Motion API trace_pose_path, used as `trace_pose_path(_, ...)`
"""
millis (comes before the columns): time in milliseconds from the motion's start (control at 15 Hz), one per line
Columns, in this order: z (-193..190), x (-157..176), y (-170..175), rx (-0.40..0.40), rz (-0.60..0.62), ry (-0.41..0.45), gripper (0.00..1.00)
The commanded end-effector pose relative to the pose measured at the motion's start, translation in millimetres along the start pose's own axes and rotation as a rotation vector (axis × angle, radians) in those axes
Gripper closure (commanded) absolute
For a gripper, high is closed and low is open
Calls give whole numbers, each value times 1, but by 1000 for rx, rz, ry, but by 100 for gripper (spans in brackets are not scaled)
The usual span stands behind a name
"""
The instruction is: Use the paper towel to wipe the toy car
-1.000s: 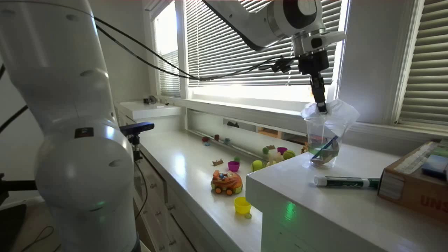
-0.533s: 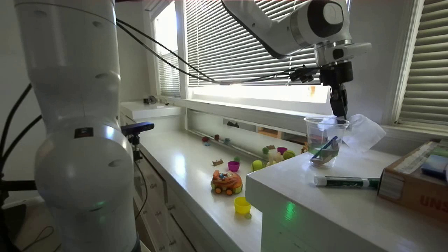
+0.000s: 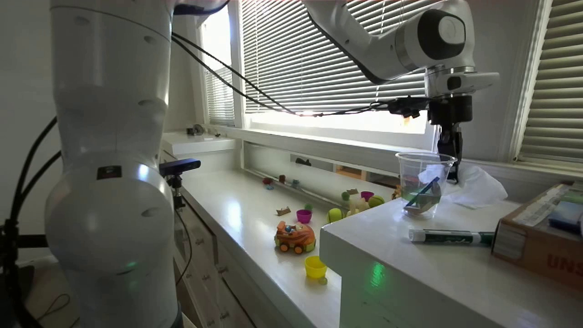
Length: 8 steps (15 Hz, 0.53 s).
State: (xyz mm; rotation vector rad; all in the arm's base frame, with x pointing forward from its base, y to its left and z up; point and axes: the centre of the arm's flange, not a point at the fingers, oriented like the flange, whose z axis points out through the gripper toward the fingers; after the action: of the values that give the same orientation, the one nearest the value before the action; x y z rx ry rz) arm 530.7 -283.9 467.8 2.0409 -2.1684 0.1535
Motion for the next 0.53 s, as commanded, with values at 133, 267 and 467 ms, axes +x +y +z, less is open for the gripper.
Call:
trace_pose_path(133, 12, 15, -15, -17, 32, -18, 99)
trace_pose_path(267, 13, 14, -15, -19, 12, -20, 99)
trace_pose_path(467, 5, 7, -12, -3, -44, -14, 65)
